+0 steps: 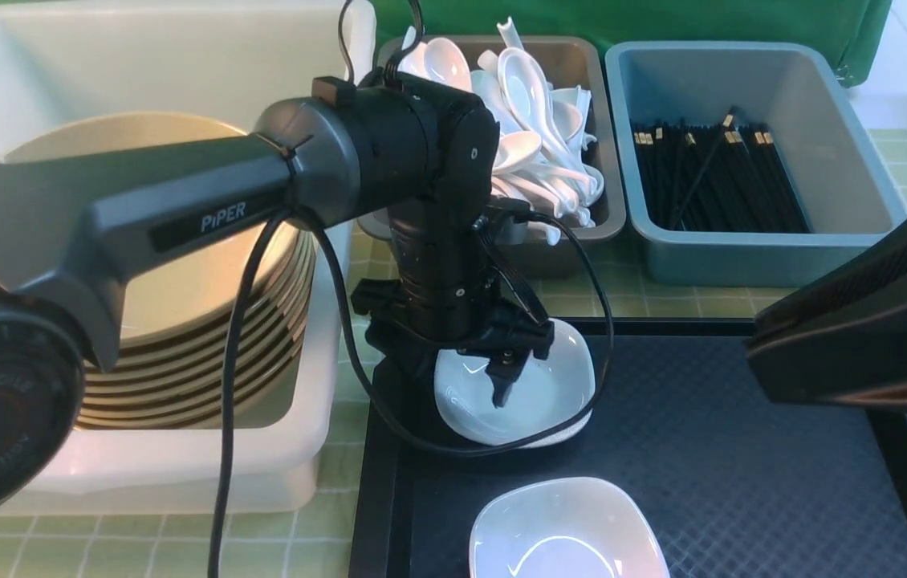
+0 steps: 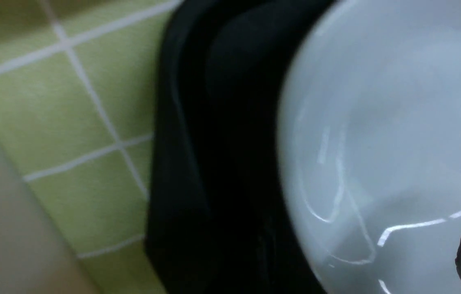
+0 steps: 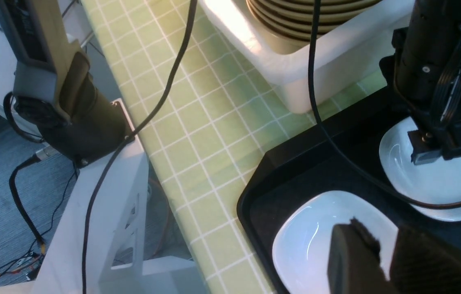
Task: On green table put chopsticks spoon bowls plates into blue grey white boxes.
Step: 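Grasp the small white bowl on the black tray by its rim with the left gripper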
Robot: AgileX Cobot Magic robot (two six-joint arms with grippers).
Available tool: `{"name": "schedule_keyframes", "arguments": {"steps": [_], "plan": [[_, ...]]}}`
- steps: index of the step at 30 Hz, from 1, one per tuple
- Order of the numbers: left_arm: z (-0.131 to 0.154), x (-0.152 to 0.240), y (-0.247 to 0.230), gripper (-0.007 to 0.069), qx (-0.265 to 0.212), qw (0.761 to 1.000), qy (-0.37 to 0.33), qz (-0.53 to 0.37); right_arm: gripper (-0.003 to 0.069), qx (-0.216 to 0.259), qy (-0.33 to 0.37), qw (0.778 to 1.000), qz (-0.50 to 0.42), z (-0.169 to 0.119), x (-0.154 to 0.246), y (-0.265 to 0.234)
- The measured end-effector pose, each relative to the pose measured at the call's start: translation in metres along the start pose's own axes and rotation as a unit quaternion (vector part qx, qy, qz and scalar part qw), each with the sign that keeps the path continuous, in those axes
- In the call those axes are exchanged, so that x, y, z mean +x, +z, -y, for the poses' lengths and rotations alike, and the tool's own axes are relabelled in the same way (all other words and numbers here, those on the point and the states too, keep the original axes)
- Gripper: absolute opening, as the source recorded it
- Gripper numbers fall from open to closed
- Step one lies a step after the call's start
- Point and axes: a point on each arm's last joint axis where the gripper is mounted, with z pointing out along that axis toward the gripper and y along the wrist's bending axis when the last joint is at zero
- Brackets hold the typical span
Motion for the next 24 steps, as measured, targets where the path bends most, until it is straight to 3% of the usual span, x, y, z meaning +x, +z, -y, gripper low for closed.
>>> {"name": "schedule_keyframes", "arguments": {"steps": [10,14,20,24], "plan": [[0.008,-0.009,0.02,0.0569,0.042,0.999,-0.011,0.019,0.0167,0.0,0.0,1.0,0.0,0.0,0.0,0.0],[0.009,-0.01,0.03,0.0427,0.054,0.998,-0.016,0.004,0.0172,-0.004,0.0,1.0,-0.008,-0.001,0.001,0.0],[0.001,-0.013,0.031,0.0097,0.106,0.994,-0.029,-0.004,0.0176,-0.005,0.0,1.0,-0.011,-0.001,0.002,0.0],[-0.005,-0.016,0.025,0.0029,0.161,0.986,-0.035,-0.005,0.0182,-0.006,-0.001,1.0,-0.012,-0.001,0.002,0.0]]}}
